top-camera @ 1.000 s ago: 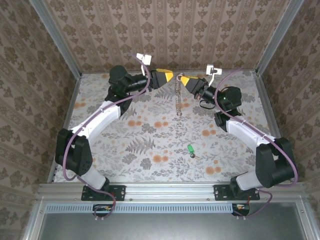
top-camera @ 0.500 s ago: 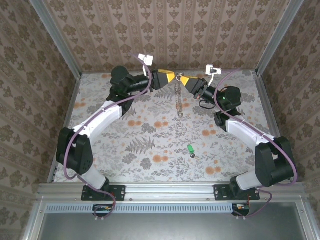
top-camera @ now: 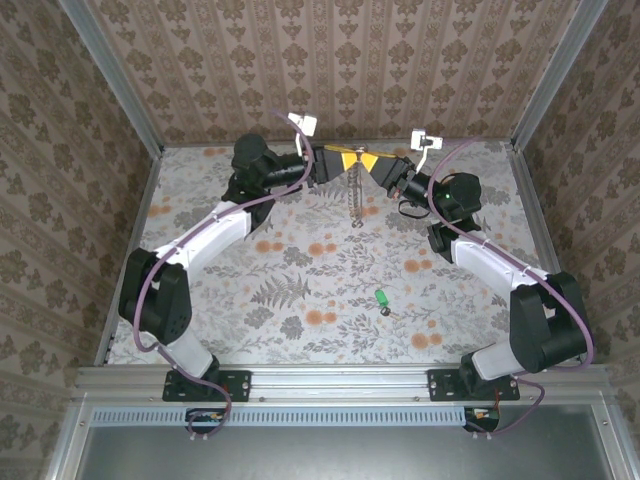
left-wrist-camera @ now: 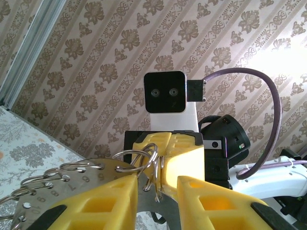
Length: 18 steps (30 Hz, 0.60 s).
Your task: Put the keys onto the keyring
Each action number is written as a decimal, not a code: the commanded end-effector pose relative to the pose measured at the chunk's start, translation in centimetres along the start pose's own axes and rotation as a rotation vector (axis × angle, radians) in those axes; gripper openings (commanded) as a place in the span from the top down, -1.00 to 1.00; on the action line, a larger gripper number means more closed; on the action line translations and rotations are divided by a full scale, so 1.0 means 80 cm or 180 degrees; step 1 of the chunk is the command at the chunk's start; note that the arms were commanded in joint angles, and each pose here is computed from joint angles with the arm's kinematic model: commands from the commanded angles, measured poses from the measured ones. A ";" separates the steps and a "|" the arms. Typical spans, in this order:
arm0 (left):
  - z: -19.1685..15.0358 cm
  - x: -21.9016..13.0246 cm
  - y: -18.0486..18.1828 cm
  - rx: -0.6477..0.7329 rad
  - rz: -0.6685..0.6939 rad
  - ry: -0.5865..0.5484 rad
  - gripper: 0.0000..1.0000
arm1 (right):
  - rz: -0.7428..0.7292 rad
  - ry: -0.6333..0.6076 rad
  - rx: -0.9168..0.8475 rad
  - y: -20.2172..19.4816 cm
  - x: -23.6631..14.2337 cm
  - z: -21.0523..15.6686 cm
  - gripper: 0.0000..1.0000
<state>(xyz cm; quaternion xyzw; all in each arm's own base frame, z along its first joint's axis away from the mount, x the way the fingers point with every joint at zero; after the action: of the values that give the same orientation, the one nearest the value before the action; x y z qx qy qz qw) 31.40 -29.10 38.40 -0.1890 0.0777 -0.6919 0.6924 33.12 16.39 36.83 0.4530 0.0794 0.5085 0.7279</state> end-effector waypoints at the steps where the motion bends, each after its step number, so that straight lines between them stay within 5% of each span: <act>1: 0.008 0.009 -0.005 0.0135 -0.0105 -0.0002 0.45 | 0.0196 -0.0131 -0.0169 0.019 0.003 0.014 1.00; 8: 0.007 0.012 -0.007 0.0143 -0.0114 0.0005 0.61 | 0.0186 -0.0125 -0.0164 0.018 0.002 0.013 1.00; 15: 0.007 0.011 -0.009 0.0169 -0.0101 0.0018 1.00 | 0.0175 -0.0113 -0.0159 0.018 0.001 0.013 1.00; 16: 0.006 0.011 -0.009 0.0186 -0.0095 0.0030 1.00 | 0.0146 -0.0115 -0.0149 0.017 0.000 0.015 0.93; 18: 0.008 0.010 -0.012 0.0249 -0.0090 0.0052 1.00 | 0.0037 -0.0149 -0.0116 0.014 -0.007 0.019 0.48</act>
<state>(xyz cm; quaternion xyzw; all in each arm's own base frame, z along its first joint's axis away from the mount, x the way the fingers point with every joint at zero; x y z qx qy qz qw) 31.60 -29.60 37.91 -0.1827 0.0841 -0.6904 0.6949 33.35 16.03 36.73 0.4546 0.0801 0.5030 0.7307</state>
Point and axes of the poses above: each hand's point on the last joint's axis, 136 mm out from that joint toward the fingers, its own x axis out along the fingers, its own y axis along the line the jaws close on, z = x × y, the point moved 7 cm from there along -x, back along the fingers, and after that the axes turned 13 degrees about x, right-handed, at the moved point
